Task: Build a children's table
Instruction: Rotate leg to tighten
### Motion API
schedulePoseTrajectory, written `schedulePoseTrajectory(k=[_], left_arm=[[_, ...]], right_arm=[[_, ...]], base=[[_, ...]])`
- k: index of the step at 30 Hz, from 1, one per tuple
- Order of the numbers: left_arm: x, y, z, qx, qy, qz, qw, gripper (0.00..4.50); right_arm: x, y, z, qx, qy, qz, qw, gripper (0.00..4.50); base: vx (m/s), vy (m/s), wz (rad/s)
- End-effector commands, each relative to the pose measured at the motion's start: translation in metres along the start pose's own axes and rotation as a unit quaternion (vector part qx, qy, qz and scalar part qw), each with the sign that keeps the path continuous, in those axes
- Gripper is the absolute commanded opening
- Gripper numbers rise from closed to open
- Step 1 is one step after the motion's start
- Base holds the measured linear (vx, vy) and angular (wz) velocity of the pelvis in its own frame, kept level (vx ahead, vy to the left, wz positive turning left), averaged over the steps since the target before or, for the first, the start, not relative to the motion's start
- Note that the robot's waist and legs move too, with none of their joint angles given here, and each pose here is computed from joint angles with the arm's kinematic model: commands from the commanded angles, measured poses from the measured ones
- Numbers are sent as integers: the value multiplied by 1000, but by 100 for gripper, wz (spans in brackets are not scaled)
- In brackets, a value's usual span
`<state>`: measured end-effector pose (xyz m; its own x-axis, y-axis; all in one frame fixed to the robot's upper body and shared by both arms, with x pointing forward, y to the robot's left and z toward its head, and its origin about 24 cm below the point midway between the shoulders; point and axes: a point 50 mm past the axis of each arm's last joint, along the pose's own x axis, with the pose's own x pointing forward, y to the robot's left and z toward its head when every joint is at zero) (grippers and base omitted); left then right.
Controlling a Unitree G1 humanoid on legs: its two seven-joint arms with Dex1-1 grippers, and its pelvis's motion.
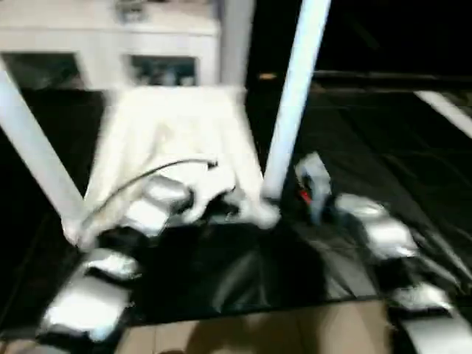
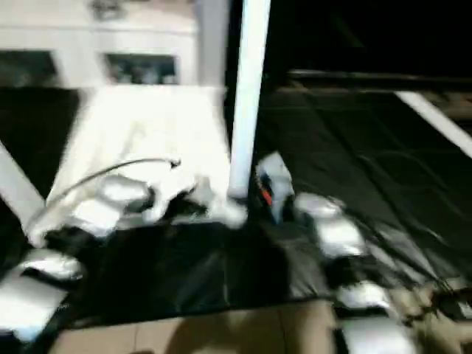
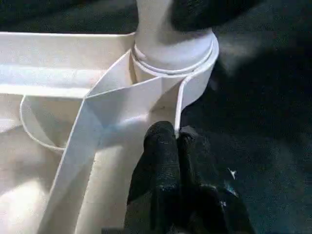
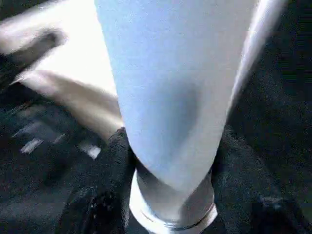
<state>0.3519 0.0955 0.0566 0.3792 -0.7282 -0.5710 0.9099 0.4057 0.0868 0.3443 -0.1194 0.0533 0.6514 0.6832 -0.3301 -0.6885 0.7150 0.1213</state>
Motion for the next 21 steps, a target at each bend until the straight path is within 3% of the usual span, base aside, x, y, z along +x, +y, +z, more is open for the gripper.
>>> schedulePoseTrajectory(k=[1, 3, 4, 12, 17, 21], left_arm=[[25, -13, 38, -4, -62, 19, 998, 0], [27, -13, 42, -10, -66, 36, 997, 0], [29, -12, 44, -10, -67, 43, 997, 0], [24, -12, 42, 9, -66, 37, 997, 0], [11, -7, 31, 40, -60, 7, 997, 0], [3, -4, 24, 57, -50, -16, 997, 0]], right_arm=[[37, 49, 0, 4, 17, 73, 997, 194], [43, 52, 2, 7, 14, 62, 998, 194], [46, 55, 4, 7, 11, 65, 998, 248], [45, 55, 6, 1, -4, 64, 998, 320], [24, 31, 1, -11, -13, 67, 998, 366], [9, 20, 0, -27, -15, 96, 995, 402]], base=[[0, 0, 0], [0, 0, 0], [0, 0, 0], [0, 0, 0], [0, 0, 0], [0, 0, 0]])
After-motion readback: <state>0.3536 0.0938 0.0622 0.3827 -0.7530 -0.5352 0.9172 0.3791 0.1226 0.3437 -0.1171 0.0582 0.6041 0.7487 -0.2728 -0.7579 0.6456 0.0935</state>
